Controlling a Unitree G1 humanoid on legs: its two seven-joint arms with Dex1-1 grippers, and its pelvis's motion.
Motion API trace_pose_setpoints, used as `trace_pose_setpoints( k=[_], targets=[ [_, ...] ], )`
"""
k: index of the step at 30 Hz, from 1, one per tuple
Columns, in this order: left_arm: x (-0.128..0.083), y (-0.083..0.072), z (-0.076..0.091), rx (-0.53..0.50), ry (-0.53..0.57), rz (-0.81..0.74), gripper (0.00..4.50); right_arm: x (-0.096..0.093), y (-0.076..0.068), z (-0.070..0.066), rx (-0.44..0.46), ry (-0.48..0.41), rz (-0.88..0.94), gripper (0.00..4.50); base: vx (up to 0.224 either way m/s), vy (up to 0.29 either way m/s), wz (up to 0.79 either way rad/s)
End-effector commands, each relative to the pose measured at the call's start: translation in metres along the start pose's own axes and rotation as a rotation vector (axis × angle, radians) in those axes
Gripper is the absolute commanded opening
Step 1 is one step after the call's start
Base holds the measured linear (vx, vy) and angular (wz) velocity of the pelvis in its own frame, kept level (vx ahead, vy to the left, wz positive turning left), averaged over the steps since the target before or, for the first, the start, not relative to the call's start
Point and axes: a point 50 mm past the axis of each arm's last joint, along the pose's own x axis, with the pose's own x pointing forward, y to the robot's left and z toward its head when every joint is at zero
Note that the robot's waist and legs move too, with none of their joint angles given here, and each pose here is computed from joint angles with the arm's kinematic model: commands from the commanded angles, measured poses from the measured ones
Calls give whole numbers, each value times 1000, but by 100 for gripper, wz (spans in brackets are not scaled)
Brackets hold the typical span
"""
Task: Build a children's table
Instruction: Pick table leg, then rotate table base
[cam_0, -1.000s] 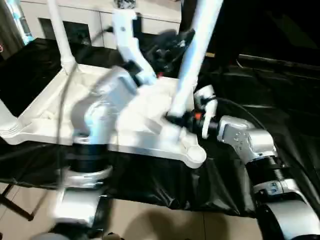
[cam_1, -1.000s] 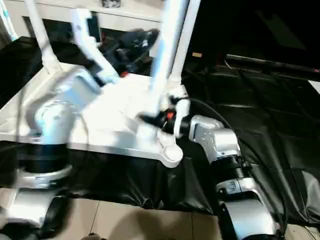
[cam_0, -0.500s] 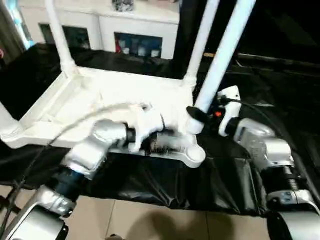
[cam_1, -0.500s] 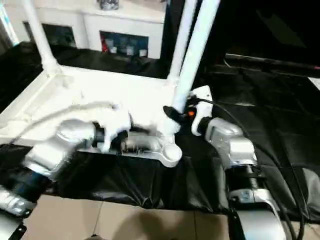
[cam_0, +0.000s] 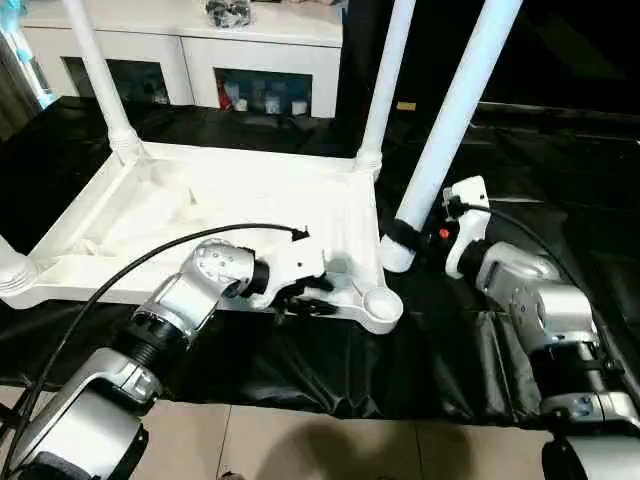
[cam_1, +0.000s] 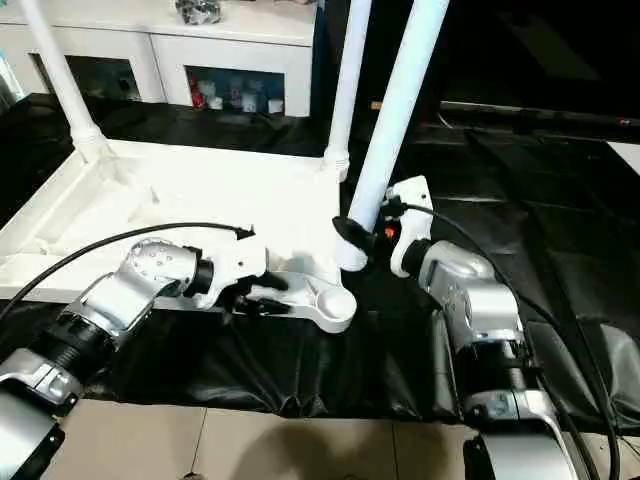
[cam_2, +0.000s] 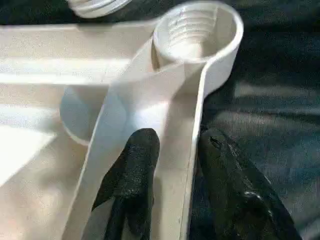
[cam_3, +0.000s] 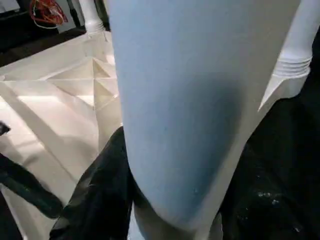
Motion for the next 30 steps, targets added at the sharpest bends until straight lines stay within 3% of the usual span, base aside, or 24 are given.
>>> trace_pose_setpoints(
  k=[1, 8, 10, 13, 16, 21, 26, 30],
  targets=[
    [0, 4, 4, 40, 20, -8, 130, -2, 1, 8, -35, -14, 6, 189, 0, 0, 0],
    [0, 7, 1, 31, 28, -22, 86, -3, 2, 6, -42, -3, 13, 189, 0, 0, 0],
    [0, 8, 0, 14, 28, -14, 53, -3, 2, 5, -44, 0, 14, 189, 0, 0, 0],
    [-3, 11, -2, -99, -4, 14, 48, -3, 4, 4, -44, 6, 26, 189, 0, 0, 0],
    [-4, 10, -2, -119, -12, 23, 23, -3, 5, 3, -46, 7, 29, 189, 0, 0, 0],
    [-5, 5, -8, -242, -13, 149, 3, -1, 7, 3, -46, 10, 40, 189, 0, 0, 0],
    [-5, -3, -11, -248, 22, 188, 0, 0, 9, 2, -41, 20, 64, 189, 0, 0, 0],
    [-5, -11, -8, -191, 32, 217, 0, 4, 14, -2, -45, 33, 104, 189, 0, 0, 0]
  ],
)
